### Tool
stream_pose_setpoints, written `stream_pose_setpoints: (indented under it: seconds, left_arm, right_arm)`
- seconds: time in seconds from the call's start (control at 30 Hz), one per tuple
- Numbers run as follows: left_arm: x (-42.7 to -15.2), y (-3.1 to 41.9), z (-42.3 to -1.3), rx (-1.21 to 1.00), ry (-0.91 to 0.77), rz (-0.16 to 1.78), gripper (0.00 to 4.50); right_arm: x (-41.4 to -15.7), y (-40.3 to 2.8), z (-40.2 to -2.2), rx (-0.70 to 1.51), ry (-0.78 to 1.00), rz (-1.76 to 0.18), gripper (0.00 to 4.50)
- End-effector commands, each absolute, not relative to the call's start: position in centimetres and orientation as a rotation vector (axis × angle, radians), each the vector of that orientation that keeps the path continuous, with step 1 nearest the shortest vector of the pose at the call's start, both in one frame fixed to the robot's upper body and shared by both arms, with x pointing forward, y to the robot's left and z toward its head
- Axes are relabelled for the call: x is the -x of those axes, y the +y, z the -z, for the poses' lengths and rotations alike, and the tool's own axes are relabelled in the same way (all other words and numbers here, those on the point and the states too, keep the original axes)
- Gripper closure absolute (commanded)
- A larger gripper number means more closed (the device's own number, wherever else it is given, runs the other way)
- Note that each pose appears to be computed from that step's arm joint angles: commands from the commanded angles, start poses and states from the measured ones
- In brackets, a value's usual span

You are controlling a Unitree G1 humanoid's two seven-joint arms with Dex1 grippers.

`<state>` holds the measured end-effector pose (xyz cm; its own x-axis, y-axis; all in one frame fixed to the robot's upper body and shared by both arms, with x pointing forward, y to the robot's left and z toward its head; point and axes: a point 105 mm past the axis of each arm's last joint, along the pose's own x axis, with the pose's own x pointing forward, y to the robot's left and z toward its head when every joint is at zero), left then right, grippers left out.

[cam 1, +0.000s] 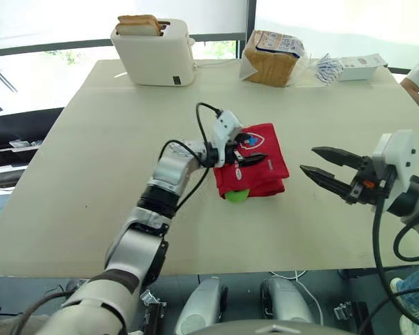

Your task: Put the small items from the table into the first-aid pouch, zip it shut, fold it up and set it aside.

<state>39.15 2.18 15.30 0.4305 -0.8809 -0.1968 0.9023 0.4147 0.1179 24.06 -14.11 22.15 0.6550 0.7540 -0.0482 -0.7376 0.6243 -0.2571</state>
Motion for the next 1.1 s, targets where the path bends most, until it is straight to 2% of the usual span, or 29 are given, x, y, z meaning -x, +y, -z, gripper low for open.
stream_pose_setpoints:
  seconds: [0.03, 0.17, 0.37, 0.43, 0.5, 0.57, 0.67, 0.73, 0.87, 1.0, 1.1]
  left_arm:
    - [-38.5, 0.9, -14.3, -0.388, 0.137, 1.209, 0.00]
    - [-39.1, 2.5, -10.2, -0.607, 0.308, 1.188, 0.00]
    - [-39.7, 3.1, -9.3, -0.667, 0.338, 1.158, 0.00]
    - [-39.6, 2.3, -11.3, -0.555, 0.249, 1.185, 0.00]
    - [-38.8, 1.7, -14.5, -0.348, 0.136, 1.252, 0.00]
    - [-37.8, 3.3, -17.7, -0.169, 0.016, 1.281, 0.00]
    - [-36.1, 6.0, -18.8, -0.093, -0.043, 1.289, 0.00]
    - [-35.2, 8.1, -19.0, -0.063, -0.038, 1.275, 0.00]
    - [-33.1, 11.1, -18.8, -0.051, -0.032, 1.257, 0.00]
    - [-31.2, 13.4, -19.4, -0.004, -0.076, 1.166, 0.00]
    - [-29.7, 15.4, -18.9, -0.012, -0.062, 1.113, 0.00]
  right_arm:
    - [-23.4, -13.8, -22.7, 0.287, -0.094, -0.845, 2.31]
    - [-23.1, -13.7, -22.2, 0.279, -0.064, -0.833, 2.31]
    - [-23.0, -13.8, -21.5, 0.243, -0.016, -0.813, 2.31]
    - [-23.6, -13.8, -21.4, 0.214, -0.006, -0.787, 2.31]
    - [-24.4, -13.6, -21.5, 0.179, -0.005, -0.761, 2.31]
    - [-25.9, -13.2, -20.5, 0.086, 0.066, -0.734, 2.31]
    - [-27.9, -13.1, -18.8, -0.018, 0.177, -0.697, 2.31]
    - [-29.2, -12.7, -18.4, -0.109, 0.208, -0.690, 1.78]
    - [-32.1, -12.5, -17.3, -0.212, 0.286, -0.632, 0.12]
    - [-35.0, -12.0, -16.1, -0.333, 0.351, -0.600, 0.12]
    - [-36.3, -10.4, -13.8, -0.418, 0.447, -0.620, 0.12]
